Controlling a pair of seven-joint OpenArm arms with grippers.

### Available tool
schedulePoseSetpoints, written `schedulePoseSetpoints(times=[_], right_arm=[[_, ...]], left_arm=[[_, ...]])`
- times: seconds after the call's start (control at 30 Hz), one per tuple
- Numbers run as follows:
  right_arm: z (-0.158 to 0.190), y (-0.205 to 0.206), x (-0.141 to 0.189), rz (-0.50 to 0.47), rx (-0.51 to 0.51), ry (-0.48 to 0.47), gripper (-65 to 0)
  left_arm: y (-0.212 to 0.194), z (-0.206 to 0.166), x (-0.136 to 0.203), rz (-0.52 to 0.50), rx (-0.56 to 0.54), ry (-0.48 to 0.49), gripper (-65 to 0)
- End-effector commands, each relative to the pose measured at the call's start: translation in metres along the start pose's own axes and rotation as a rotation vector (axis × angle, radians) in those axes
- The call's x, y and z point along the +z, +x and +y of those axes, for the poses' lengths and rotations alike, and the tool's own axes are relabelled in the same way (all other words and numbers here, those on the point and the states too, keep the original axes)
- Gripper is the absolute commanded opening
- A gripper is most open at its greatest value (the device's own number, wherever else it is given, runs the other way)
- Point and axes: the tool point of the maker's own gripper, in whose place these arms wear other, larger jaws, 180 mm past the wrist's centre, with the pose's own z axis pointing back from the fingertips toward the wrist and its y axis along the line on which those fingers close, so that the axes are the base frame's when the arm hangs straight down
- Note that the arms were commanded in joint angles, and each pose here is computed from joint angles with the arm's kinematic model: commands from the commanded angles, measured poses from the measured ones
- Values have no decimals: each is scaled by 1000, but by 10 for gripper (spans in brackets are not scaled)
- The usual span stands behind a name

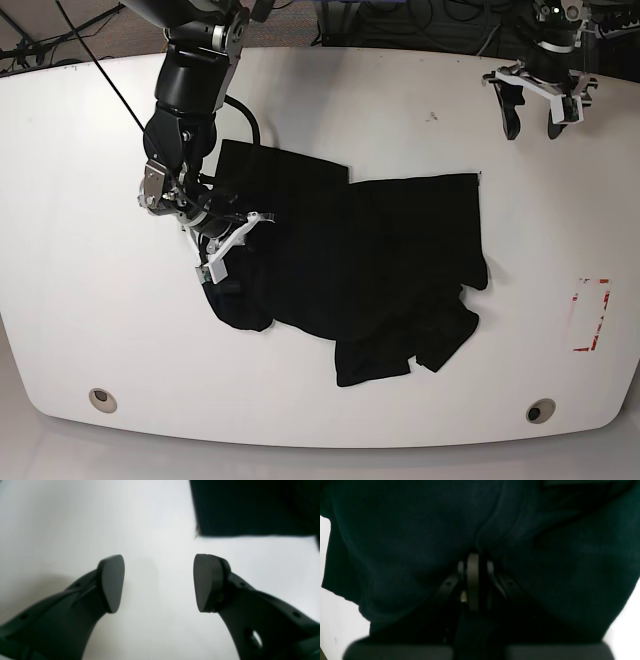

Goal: Fold the T-shirt properly
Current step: 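Reach the left gripper to the shirt's opposite edge and grasp it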

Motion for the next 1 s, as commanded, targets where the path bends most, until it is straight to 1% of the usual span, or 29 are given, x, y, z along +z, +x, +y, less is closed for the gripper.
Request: schedulePoseSetpoints(times=[0.0, 0.1, 0.23, 0.33, 0.47, 0.57, 0.63, 0.73, 0.83, 0.97], right_arm=[[2, 31, 16, -83, 67, -19, -650], [4, 40, 34, -126, 115, -48, -650], [7, 48, 64, -129, 204, -102, -650], [13, 58, 83, -172, 256, -132, -650], [24, 65, 113, -236, 328, -174, -650], [28, 75, 133, -273, 388, -207, -650], [31, 76, 139, -284, 403, -215, -650], [29, 71, 142, -272, 413, -225, -650], [22, 70, 145, -258, 432, -240, -650], [18, 71, 148, -252, 444, -252, -650]], left_arm=[[32, 13, -6, -71, -13, 39, -244], [46, 22, -17, -81, -9, 66, -244], [64, 35, -26, -95, -1, 105, -244], [82, 34, -38, -124, 8, 102, -244], [99, 33, -50, -132, 24, 100, -243], [123, 28, -65, -163, 39, 87, -243], [128, 19, -75, -152, 49, 63, -243], [133, 10, -95, -139, 80, 37, -243], [138, 2, -125, -122, 114, 7, -243], [136, 2, -161, -81, 178, -2, -243]])
